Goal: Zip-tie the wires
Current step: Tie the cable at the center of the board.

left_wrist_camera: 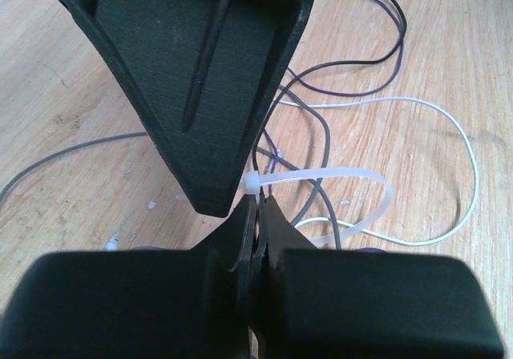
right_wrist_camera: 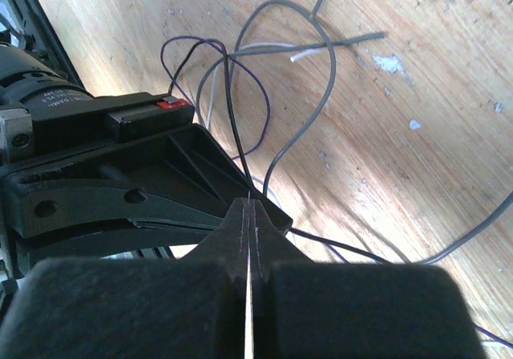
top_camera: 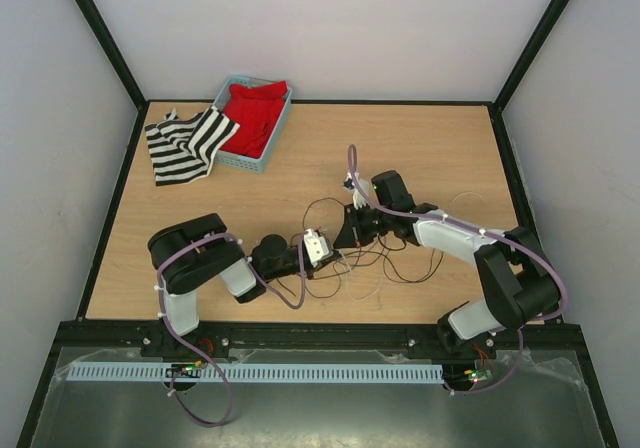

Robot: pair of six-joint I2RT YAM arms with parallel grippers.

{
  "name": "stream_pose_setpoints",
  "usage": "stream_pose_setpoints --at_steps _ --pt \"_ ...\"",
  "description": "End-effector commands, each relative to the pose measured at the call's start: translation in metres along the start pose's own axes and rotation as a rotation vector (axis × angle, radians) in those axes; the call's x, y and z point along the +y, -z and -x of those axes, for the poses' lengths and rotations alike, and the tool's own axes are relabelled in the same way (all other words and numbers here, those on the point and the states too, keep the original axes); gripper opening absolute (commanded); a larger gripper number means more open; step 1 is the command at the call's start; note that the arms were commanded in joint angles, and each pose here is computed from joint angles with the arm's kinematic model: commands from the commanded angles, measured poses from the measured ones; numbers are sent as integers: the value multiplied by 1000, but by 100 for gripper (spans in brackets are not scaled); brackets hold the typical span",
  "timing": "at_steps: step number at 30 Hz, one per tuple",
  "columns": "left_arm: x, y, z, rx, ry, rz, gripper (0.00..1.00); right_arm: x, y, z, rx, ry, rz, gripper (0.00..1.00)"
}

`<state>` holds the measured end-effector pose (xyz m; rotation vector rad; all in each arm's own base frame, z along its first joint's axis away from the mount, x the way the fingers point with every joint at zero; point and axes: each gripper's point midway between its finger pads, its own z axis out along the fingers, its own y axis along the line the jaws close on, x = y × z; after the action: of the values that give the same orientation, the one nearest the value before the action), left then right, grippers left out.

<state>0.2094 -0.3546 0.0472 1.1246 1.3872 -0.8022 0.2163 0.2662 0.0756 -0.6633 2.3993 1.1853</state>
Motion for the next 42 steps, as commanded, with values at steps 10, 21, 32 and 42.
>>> stream_pose_setpoints --at_steps 10,21,32,42 --pt "-3 -1 25 -74 -23 -31 0 9 16 74 -141 97 -23 0" --pt "30 17 30 -81 61 109 27 22 28 60 -151 76 49 0" --pt "23 18 49 -135 71 47 60 44 34 41 -168 33 176 0" --pt "34 21 78 -205 67 88 62 72 56 50 -223 47 247 0"
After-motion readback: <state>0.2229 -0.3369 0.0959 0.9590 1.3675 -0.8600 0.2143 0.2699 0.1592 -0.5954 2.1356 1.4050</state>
